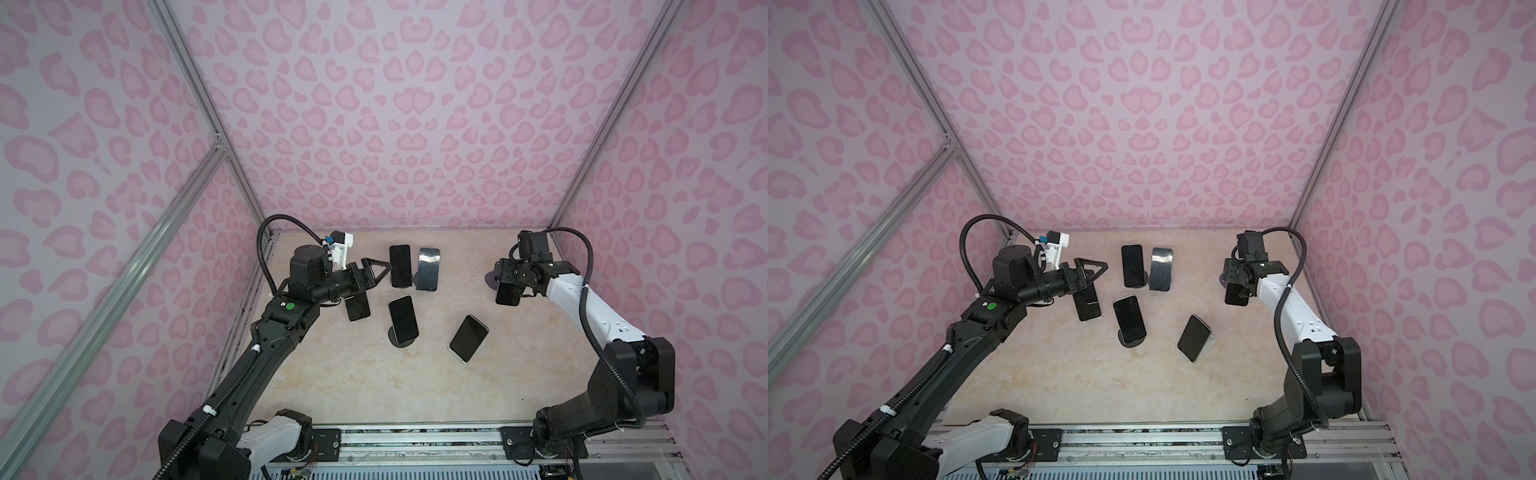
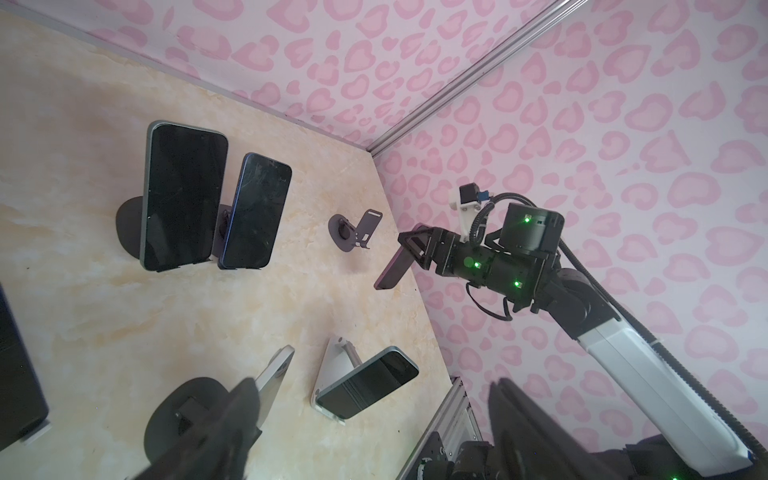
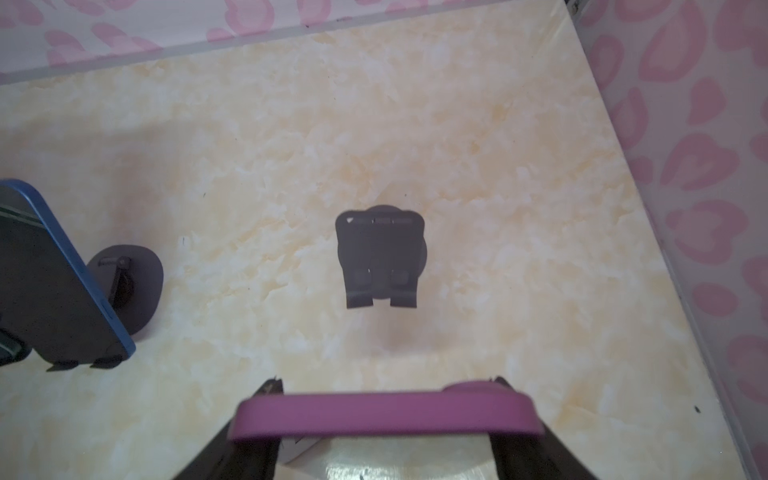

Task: Remove the phone from the phone stand
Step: 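Carry the held phone with the right gripper toward the robot, away from the stand, then lower the phone with the right gripper flat onto the table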

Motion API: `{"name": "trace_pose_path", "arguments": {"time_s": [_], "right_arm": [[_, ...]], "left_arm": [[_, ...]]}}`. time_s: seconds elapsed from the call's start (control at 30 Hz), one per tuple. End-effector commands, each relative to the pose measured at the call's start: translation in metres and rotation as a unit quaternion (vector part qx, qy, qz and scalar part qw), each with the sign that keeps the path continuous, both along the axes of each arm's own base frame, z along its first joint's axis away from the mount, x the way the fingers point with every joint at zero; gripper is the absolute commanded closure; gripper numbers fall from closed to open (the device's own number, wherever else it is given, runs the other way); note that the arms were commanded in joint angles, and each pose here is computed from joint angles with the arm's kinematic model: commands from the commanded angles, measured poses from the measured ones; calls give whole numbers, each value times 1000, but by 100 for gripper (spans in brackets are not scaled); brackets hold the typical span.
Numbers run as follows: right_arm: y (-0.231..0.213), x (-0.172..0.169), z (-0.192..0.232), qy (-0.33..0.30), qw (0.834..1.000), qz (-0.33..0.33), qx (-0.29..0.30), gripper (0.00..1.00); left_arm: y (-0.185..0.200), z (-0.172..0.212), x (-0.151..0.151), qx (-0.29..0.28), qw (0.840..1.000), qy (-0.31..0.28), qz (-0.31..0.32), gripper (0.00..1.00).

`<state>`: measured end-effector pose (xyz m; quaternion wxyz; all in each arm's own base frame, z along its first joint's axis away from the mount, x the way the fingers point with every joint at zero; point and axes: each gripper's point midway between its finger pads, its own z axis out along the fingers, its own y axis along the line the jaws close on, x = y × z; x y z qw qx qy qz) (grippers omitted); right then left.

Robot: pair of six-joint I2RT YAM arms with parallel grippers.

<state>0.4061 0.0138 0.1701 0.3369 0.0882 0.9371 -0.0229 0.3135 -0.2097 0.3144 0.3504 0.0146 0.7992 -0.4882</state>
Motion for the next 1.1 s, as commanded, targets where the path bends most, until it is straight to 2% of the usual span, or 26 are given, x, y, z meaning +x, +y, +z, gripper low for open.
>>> {"name": "trace_pose_path", "arguments": {"time_s": [0.0, 0.27, 0.67, 1.07], "right_arm": [[-3, -23, -11, 30, 1000, -2, -5, 37], [15, -55, -46, 97, 994, 34, 38, 38], [18, -86, -107, 200, 978, 46, 38, 38], [19, -88, -135, 242, 968, 44, 58, 40]], "left_arm": [[-2, 11, -1, -13, 1000, -21, -5, 11], [-4, 14, -4, -19, 1000, -23, -8, 11], [-4, 13, -4, -17, 1000, -24, -7, 11], [-4, 10, -3, -17, 1000, -21, -7, 11]]}}
